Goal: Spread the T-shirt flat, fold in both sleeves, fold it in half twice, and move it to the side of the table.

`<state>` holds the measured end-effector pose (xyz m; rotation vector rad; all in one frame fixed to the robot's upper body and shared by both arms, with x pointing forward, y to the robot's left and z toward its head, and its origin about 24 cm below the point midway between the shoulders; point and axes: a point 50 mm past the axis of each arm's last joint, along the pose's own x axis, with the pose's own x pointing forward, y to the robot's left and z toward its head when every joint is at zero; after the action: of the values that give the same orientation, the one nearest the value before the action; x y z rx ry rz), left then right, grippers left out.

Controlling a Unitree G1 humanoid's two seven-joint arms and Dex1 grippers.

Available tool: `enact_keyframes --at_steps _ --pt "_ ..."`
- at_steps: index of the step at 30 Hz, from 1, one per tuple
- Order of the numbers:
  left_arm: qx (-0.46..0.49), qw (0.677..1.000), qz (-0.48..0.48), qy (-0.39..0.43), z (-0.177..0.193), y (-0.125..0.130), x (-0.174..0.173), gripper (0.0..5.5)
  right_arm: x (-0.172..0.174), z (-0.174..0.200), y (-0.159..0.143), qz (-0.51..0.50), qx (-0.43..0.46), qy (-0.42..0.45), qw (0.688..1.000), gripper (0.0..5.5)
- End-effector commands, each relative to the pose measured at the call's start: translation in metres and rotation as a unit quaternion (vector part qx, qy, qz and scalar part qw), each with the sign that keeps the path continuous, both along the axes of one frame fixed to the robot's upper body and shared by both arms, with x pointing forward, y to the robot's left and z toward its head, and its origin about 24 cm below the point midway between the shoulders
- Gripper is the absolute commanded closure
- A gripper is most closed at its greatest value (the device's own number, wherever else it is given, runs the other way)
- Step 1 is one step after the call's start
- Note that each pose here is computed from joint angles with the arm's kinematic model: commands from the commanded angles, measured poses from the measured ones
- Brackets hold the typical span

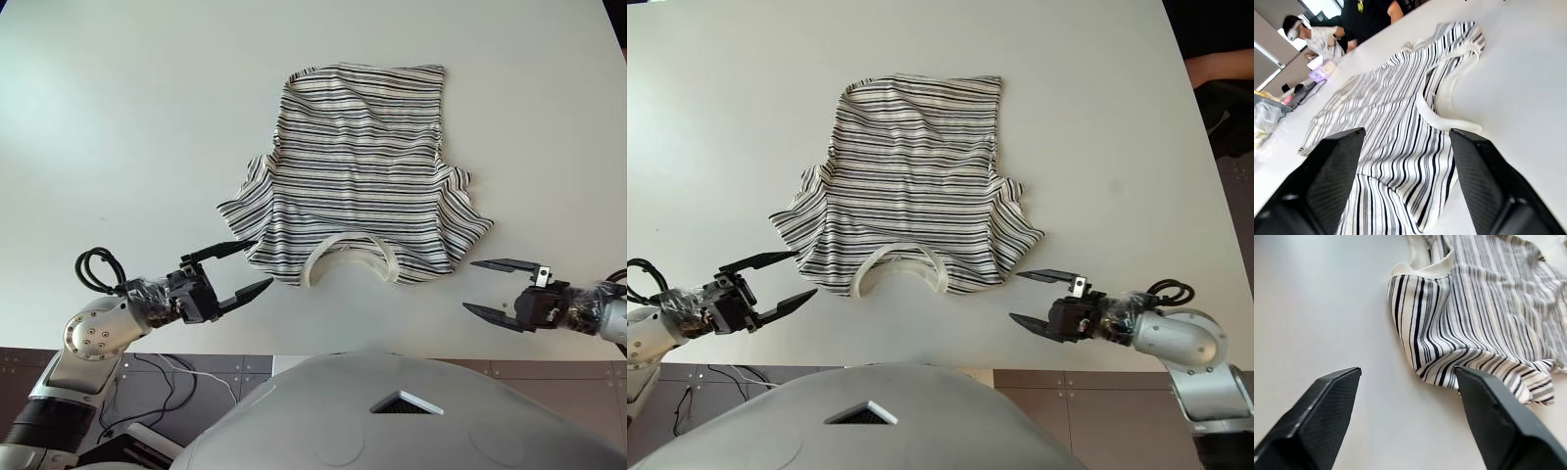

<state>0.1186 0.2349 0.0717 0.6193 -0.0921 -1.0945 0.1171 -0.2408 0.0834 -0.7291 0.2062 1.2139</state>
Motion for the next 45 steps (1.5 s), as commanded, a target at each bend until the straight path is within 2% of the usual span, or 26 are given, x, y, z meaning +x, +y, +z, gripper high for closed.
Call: enact_keyframes --at_steps 1,6,9,14,17,27,30,33,36,39,42,45 --pt "-0.037 0.991 0.075 -0.104 0.022 -0.006 0.042 2.35 0.041 0.023 0.006 -0.082 0.071 -0.124 0.986 1.85" --pt "0.057 0.973 0.156 -0.159 0.003 -0.009 0.092 2.35 0.077 -0.005 -0.005 -0.148 0.018 -0.144 0.978 1.85" --pt "0.145 0.963 0.162 -0.156 -0.019 -0.005 0.105 2.35 0.093 -0.017 -0.002 -0.159 -0.022 -0.158 0.974 1.85" --pt "0.225 0.963 0.101 -0.110 -0.057 -0.006 0.089 2.35 0.092 -0.044 -0.005 -0.152 -0.100 -0.145 0.973 1.85" --pt "0.277 0.953 0.085 -0.087 -0.073 0.005 0.081 2.35 0.087 -0.049 -0.005 -0.135 -0.126 -0.146 0.972 1.85" --pt "0.276 0.951 0.122 -0.068 -0.069 0.025 0.054 2.35 0.069 -0.046 -0.041 -0.142 -0.211 -0.149 0.956 1.85" --pt "0.266 0.955 0.119 -0.056 -0.069 0.024 0.041 2.35 0.058 -0.037 -0.041 -0.113 -0.210 -0.153 0.959 1.85" --pt "0.243 0.962 0.111 -0.054 -0.067 0.017 0.034 2.35 0.064 -0.020 -0.036 -0.108 -0.190 -0.180 0.959 1.85" --pt "0.223 0.969 0.095 -0.052 -0.060 0.010 0.025 2.35 0.053 -0.003 -0.024 -0.079 -0.131 -0.174 0.973 1.85" --pt "0.186 0.979 0.066 -0.053 -0.044 -0.001 0.014 2.35 0.052 0.027 -0.017 -0.072 -0.067 -0.205 0.974 1.85" --pt "0.183 0.979 0.052 -0.074 -0.028 -0.002 0.016 2.35 0.082 0.062 0.002 -0.087 0.014 -0.284 0.955 1.85" --pt "0.154 0.978 0.063 -0.127 0.002 -0.001 0.032 2.35 0.115 0.048 0.047 -0.048 0.041 -0.295 0.954 1.85"
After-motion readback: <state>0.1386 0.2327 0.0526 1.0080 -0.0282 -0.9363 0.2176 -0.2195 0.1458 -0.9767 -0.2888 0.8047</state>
